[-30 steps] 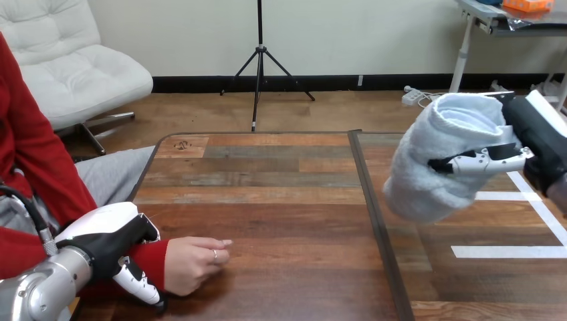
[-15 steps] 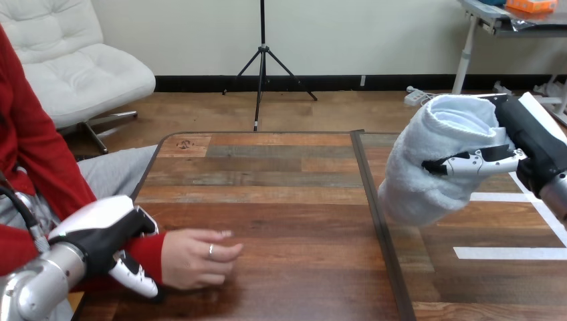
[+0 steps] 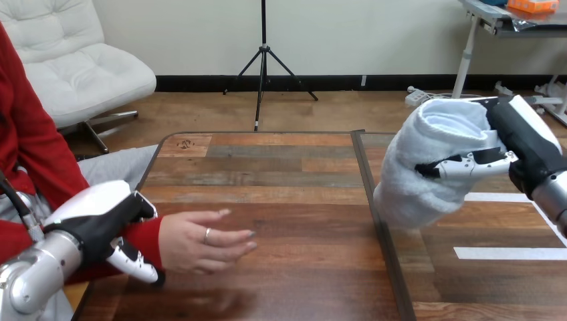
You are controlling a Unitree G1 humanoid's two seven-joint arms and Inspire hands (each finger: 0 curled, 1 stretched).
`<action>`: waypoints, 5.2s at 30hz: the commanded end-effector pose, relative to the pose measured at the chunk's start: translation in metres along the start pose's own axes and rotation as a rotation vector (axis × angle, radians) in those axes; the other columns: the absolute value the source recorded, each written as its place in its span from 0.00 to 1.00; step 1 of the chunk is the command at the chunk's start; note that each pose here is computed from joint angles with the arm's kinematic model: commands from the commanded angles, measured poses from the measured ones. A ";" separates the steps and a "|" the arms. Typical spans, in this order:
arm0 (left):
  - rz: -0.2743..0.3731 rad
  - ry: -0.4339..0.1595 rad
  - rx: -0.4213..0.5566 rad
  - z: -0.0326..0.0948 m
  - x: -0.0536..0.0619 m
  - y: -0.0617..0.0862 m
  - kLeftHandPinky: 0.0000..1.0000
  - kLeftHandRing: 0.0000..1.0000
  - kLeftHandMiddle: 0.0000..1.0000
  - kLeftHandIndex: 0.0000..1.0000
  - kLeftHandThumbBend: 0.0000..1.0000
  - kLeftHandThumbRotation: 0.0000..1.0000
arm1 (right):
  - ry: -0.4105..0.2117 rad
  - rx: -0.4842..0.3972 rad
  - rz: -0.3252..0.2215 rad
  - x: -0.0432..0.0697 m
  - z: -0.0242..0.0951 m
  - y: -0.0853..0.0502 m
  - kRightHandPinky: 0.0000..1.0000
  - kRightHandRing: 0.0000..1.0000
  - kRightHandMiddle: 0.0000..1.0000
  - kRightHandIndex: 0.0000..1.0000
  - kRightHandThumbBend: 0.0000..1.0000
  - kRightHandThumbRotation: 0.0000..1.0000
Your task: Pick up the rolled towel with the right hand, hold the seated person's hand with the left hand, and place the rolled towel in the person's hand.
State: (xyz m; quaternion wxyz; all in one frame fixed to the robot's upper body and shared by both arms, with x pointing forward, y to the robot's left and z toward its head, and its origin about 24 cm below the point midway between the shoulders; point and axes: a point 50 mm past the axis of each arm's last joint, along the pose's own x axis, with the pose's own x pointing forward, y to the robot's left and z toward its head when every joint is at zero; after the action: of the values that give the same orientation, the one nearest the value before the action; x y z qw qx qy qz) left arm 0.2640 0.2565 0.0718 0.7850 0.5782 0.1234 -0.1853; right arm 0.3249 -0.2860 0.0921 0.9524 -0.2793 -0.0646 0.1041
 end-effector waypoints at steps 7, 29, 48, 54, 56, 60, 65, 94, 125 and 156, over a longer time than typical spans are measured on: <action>0.253 -0.161 0.078 0.033 -0.006 0.071 0.20 0.26 0.34 0.36 0.73 0.00 | -0.131 -0.004 -0.054 0.016 0.028 -0.005 0.34 0.37 0.42 0.43 0.84 0.00; 0.267 -0.211 0.070 0.044 -0.004 0.084 0.22 0.28 0.36 0.37 0.72 0.00 | -0.136 0.009 -0.043 0.021 0.029 0.007 0.34 0.38 0.41 0.43 0.85 0.00; 0.270 -0.253 0.074 0.053 0.000 0.085 0.23 0.29 0.37 0.37 0.73 0.00 | -0.150 0.027 -0.022 0.029 0.035 0.026 0.31 0.35 0.41 0.43 0.85 0.00; 0.274 -0.270 0.057 0.054 0.002 0.083 0.22 0.28 0.37 0.37 0.74 0.00 | -0.158 0.029 -0.014 0.031 0.037 0.032 0.32 0.36 0.41 0.43 0.84 0.00; 0.275 -0.273 0.057 0.054 0.003 0.083 0.22 0.28 0.36 0.37 0.74 0.00 | -0.160 0.034 -0.007 0.032 0.038 0.035 0.32 0.36 0.41 0.43 0.84 0.00; 0.273 -0.275 0.054 0.055 0.004 0.083 0.22 0.28 0.36 0.37 0.74 0.00 | -0.162 0.034 -0.001 0.034 0.040 0.038 0.32 0.36 0.41 0.43 0.83 0.00; 0.272 -0.275 0.059 0.057 0.005 0.083 0.22 0.28 0.37 0.37 0.73 0.00 | -0.175 0.040 0.010 0.037 0.042 0.044 0.32 0.36 0.41 0.42 0.83 0.00; 0.293 -0.300 0.016 0.068 0.014 0.085 0.27 0.34 0.42 0.40 0.73 0.00 | -0.194 0.079 0.053 0.049 0.057 0.070 0.30 0.36 0.41 0.42 0.84 0.00; 0.303 -0.306 -0.024 0.081 0.022 0.087 0.27 0.34 0.42 0.41 0.70 0.00 | -0.279 0.118 0.105 0.058 0.085 0.093 0.29 0.34 0.39 0.41 0.84 0.00; 0.289 -0.331 -0.032 0.082 0.026 0.082 0.25 0.32 0.41 0.41 0.68 0.00 | -0.368 0.157 0.176 0.068 0.125 0.115 0.28 0.33 0.38 0.41 0.83 0.00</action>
State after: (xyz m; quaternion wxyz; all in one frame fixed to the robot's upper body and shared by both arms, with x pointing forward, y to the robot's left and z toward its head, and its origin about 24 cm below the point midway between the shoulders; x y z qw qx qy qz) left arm 0.3097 0.2072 0.1192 0.8165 0.5463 -0.0081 -0.1868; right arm 0.3394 -0.1380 0.0858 0.9482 -0.1997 -0.1075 0.2225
